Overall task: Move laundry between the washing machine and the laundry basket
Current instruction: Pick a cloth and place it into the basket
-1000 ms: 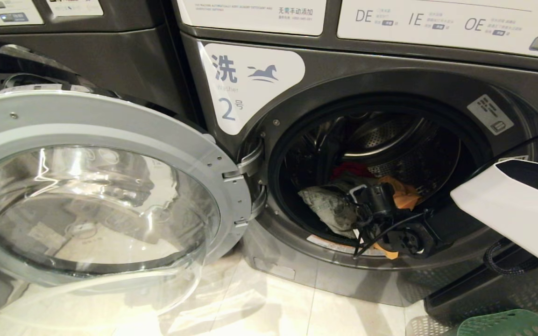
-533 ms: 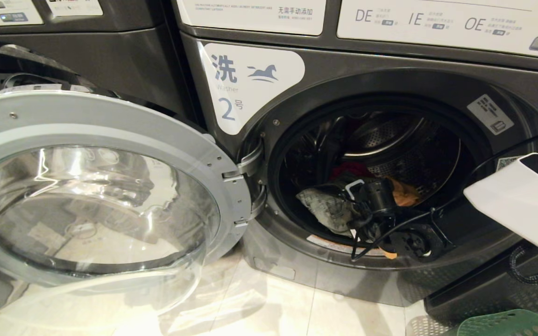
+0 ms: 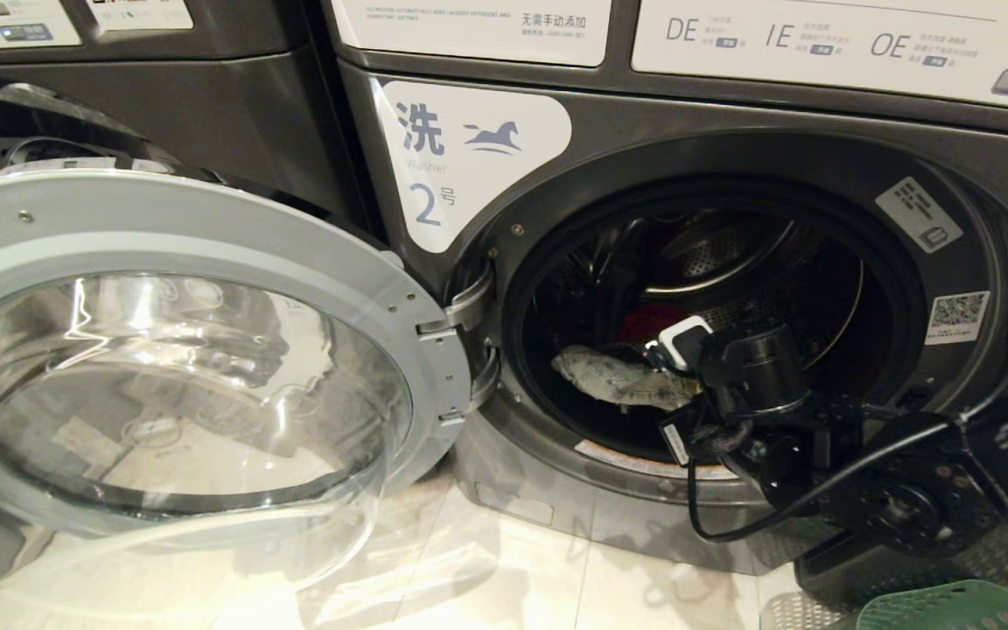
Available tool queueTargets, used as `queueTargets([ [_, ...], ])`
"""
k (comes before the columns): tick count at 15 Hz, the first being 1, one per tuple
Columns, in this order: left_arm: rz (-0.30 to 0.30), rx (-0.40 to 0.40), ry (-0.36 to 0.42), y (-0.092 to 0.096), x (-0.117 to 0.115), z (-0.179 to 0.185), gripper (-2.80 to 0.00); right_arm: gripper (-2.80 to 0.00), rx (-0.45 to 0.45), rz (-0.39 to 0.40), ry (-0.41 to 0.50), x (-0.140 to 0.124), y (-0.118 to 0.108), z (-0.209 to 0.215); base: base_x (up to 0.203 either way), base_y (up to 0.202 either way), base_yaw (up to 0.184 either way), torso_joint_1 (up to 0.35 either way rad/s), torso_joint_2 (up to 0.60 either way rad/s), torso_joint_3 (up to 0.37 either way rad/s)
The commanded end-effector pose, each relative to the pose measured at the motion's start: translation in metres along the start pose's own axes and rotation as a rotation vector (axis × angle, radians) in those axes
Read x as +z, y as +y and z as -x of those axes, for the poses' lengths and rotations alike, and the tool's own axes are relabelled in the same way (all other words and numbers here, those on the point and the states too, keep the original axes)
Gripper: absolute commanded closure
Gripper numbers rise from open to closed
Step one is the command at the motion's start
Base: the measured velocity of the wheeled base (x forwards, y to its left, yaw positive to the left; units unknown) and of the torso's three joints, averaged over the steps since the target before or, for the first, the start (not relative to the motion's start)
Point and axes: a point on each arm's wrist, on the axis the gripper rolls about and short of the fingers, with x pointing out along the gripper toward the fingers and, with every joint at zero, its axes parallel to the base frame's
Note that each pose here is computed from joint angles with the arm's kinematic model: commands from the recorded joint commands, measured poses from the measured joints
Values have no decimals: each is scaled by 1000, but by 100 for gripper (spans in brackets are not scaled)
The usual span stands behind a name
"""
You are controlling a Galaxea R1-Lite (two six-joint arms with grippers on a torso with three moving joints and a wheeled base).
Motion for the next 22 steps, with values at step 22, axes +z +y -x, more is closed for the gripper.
queueTargets([
  [22, -1, -1, 1, 0, 0, 0, 0, 0, 53, 73, -535, 45, -117, 229, 0, 0, 0, 0, 0, 0],
])
